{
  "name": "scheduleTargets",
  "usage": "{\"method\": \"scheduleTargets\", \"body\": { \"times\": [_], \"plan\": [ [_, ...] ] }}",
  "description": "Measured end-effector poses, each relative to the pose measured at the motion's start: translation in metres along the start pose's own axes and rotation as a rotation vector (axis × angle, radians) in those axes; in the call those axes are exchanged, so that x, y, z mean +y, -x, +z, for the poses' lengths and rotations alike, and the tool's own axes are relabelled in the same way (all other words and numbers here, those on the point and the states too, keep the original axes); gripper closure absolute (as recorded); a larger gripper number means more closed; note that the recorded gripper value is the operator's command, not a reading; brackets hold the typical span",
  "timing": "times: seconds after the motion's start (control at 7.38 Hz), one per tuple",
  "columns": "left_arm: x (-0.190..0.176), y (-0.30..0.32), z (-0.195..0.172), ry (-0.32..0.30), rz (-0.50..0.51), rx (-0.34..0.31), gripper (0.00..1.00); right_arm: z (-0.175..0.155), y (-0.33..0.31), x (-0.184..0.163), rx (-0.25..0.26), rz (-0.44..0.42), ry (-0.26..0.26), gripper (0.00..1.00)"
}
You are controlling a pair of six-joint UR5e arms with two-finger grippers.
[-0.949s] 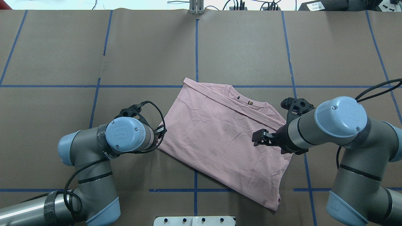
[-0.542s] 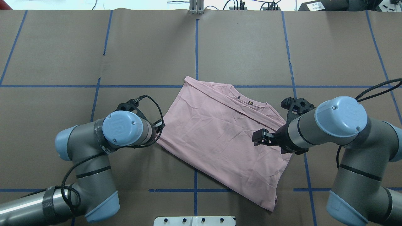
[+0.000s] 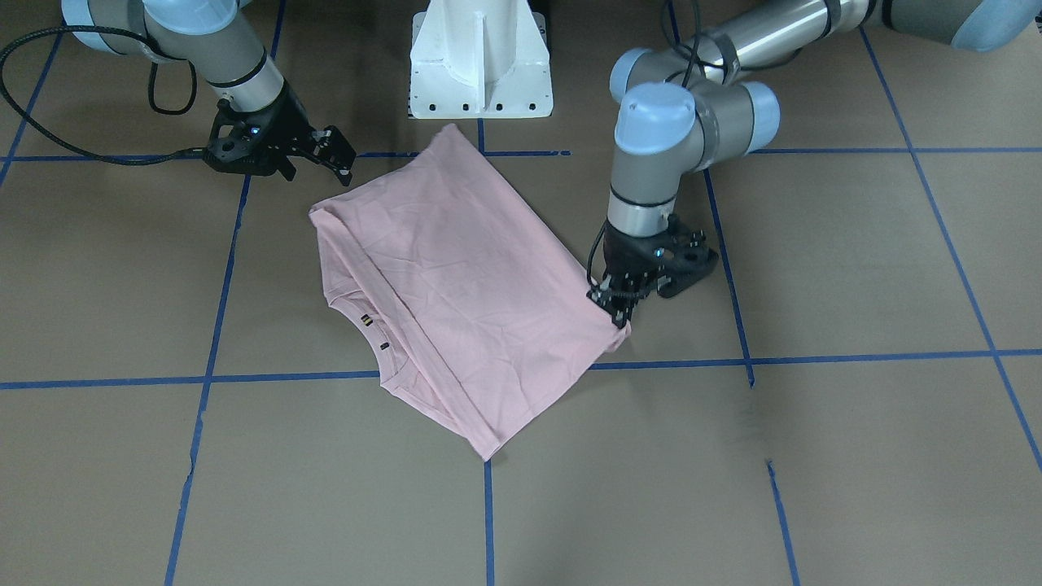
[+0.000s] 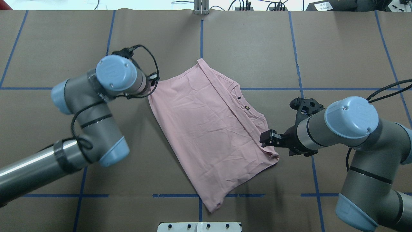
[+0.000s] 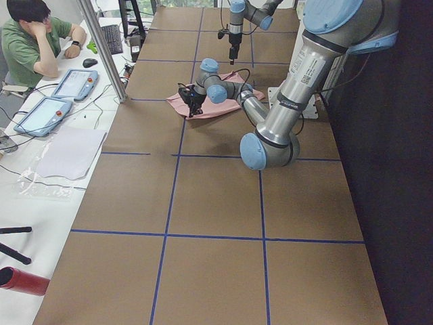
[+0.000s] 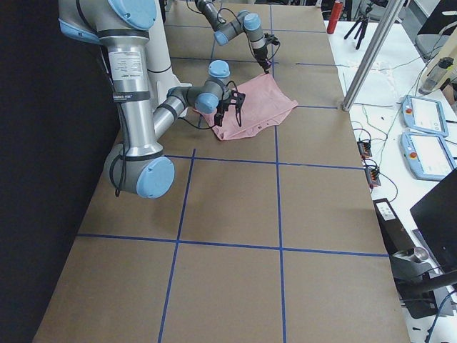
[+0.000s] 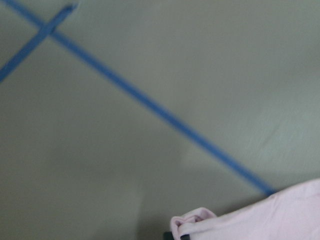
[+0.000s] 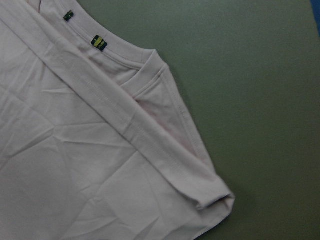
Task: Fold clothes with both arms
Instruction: 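Rotate the shirt square with the left gripper pulling its far corner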
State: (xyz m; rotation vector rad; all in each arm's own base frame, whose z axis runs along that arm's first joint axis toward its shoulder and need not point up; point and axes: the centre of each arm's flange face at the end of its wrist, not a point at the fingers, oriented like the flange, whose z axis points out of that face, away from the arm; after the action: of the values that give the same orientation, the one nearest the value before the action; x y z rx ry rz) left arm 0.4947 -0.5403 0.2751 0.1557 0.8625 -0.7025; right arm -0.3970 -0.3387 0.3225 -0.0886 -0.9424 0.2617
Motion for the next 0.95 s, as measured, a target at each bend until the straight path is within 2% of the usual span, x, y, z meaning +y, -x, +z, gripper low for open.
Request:
{"method": "scheduleTargets", "body": {
  "times": [0.27, 0.68, 0.81, 0.95],
  "plan": [
    [-0.045, -0.047, 0.032, -0.044, 0.063, 0.060, 1.00, 0.001, -0.002, -0.005, 0.005, 0.007, -0.007, 0.00],
    [-0.061, -0.076, 0.061, -0.062, 0.131, 0.142, 1.00, 0.002, -0.002, -0.008, 0.007, 0.010, -0.021, 0.00],
    [-0.062, -0.078, 0.071, -0.063, 0.138, 0.158, 0.82, 0.002, -0.002, -0.009, 0.008, 0.010, -0.026, 0.00],
    [-0.063, -0.079, 0.077, -0.066, 0.141, 0.161, 0.03, 0.003, 0.000, -0.009, 0.007, 0.009, -0.030, 0.00]
  ]
}}
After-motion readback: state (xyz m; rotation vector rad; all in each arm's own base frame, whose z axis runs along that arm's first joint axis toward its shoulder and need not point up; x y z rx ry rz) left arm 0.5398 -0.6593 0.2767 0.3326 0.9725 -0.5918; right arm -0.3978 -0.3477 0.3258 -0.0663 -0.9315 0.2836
